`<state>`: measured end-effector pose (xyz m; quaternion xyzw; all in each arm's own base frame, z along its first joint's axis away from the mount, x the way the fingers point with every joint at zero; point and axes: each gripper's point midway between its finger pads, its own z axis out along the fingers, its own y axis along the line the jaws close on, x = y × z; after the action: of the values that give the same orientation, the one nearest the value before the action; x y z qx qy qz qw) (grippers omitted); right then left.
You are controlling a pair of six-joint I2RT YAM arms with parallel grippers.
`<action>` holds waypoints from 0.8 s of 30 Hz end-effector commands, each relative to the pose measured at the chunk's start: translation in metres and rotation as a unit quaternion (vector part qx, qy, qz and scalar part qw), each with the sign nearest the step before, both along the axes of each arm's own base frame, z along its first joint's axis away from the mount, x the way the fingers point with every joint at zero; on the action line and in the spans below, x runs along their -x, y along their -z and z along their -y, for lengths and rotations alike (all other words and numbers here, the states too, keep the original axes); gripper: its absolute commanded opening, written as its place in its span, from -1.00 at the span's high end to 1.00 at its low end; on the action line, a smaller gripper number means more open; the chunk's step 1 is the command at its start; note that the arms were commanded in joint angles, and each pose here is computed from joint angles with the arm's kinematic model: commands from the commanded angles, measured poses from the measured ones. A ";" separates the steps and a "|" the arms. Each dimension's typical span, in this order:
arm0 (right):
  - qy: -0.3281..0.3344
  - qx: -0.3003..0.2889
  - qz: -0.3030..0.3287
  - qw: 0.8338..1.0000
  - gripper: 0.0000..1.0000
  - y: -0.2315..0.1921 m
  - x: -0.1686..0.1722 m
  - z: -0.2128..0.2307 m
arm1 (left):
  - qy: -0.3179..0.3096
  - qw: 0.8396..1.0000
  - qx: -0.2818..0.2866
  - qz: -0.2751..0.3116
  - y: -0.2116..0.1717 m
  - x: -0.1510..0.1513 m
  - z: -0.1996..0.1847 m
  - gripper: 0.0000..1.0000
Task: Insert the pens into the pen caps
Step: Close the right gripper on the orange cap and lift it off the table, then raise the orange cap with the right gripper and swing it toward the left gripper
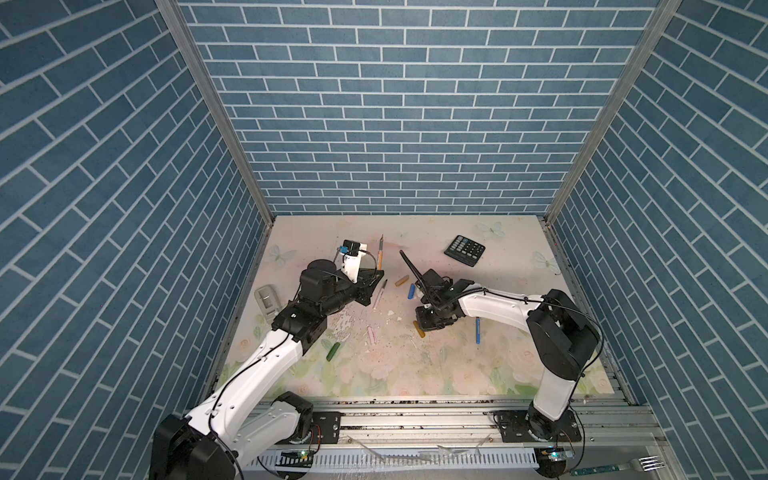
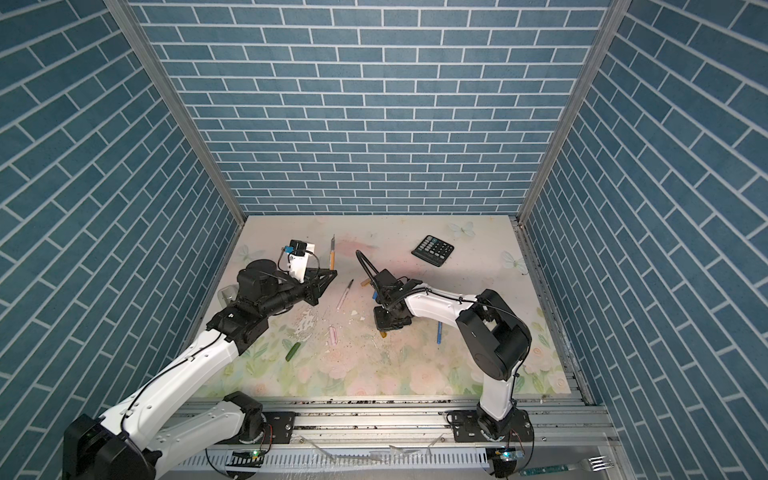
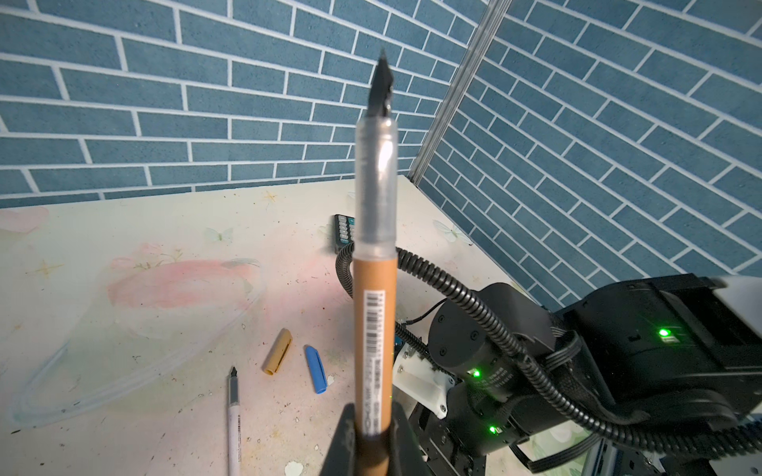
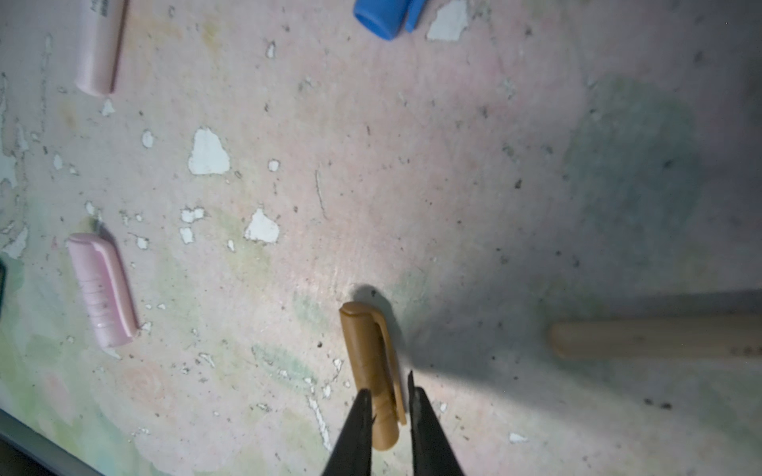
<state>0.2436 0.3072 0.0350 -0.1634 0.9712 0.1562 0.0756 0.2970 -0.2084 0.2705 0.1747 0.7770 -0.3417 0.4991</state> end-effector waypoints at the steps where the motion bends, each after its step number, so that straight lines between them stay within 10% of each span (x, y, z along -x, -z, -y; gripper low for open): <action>1: 0.002 0.018 0.003 1.000 0.60 0.005 -0.002 0.003 | 0.010 1.000 0.008 0.023 -0.016 -0.001 0.005 1.00; 24: -0.001 0.012 -0.012 1.000 0.57 0.018 0.005 -0.009 | 0.011 1.000 0.005 0.018 -0.013 -0.002 0.005 1.00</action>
<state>0.2428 0.3188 0.0277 -0.1702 0.9684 0.1660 0.0755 0.2978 -0.2094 0.2678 0.1753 0.7791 -0.3419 0.4953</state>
